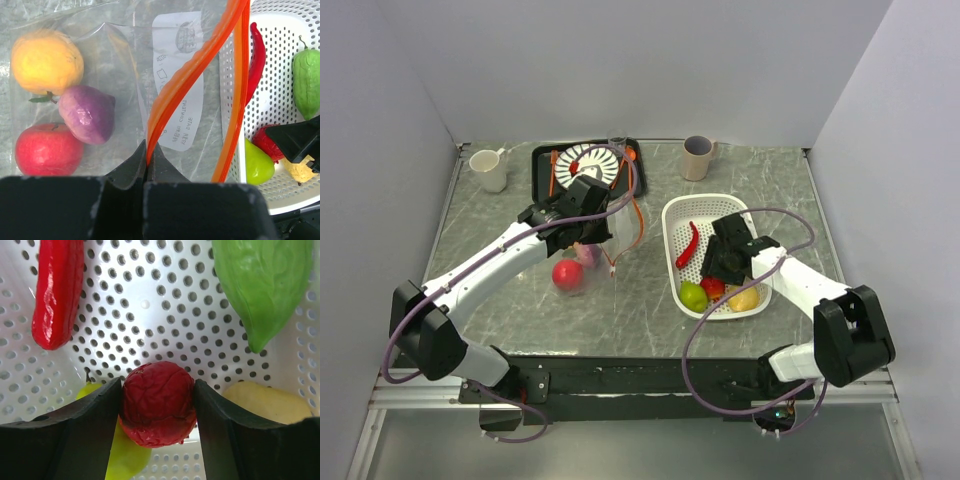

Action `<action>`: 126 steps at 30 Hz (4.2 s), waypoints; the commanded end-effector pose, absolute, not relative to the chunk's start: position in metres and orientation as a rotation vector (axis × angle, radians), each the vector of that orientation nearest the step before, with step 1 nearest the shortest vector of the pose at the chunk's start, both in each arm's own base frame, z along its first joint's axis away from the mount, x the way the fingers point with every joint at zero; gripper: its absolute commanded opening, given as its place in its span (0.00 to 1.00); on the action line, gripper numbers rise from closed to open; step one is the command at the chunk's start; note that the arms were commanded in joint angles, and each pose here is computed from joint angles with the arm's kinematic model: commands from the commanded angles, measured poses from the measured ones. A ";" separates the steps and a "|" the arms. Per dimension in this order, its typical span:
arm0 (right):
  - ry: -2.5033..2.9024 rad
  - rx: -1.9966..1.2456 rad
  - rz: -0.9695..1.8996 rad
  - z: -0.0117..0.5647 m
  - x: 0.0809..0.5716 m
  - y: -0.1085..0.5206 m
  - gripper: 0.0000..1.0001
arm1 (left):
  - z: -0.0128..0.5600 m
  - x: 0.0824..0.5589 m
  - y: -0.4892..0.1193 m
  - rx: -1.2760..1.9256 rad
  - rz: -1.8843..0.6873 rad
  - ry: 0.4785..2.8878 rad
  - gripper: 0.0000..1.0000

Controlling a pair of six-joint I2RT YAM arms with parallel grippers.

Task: Place the food in the zip-top bag and seal the zipper
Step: Pick up the fake fruit from the bin, then place the fake fruit in the zipper food storage bag.

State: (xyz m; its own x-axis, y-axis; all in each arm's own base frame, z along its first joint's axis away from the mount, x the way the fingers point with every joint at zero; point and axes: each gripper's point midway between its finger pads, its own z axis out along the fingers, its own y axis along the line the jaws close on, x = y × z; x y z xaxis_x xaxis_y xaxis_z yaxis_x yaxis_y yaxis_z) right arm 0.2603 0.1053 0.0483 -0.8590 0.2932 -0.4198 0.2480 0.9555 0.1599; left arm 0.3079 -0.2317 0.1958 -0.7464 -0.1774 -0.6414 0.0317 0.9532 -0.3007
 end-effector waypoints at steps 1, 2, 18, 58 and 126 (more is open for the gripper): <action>2.632 0.345 0.156 0.056 0.274 0.113 0.59 | 0.202 0.309 -0.233 -0.109 -0.387 2.370 0.01; 2.616 0.342 0.159 0.061 0.279 0.114 0.59 | 0.202 0.309 -0.233 -0.110 -0.386 2.368 0.01; 2.551 0.304 0.083 0.082 0.335 0.121 0.89 | 0.202 0.307 -0.232 -0.107 -0.393 2.364 0.01; 2.620 0.221 0.220 0.065 0.315 0.135 0.62 | 0.200 0.309 -0.233 -0.099 -0.381 2.378 0.01; 2.197 0.163 0.406 0.236 0.331 0.200 1.00 | 0.210 0.304 -0.238 -0.085 -0.456 2.346 0.01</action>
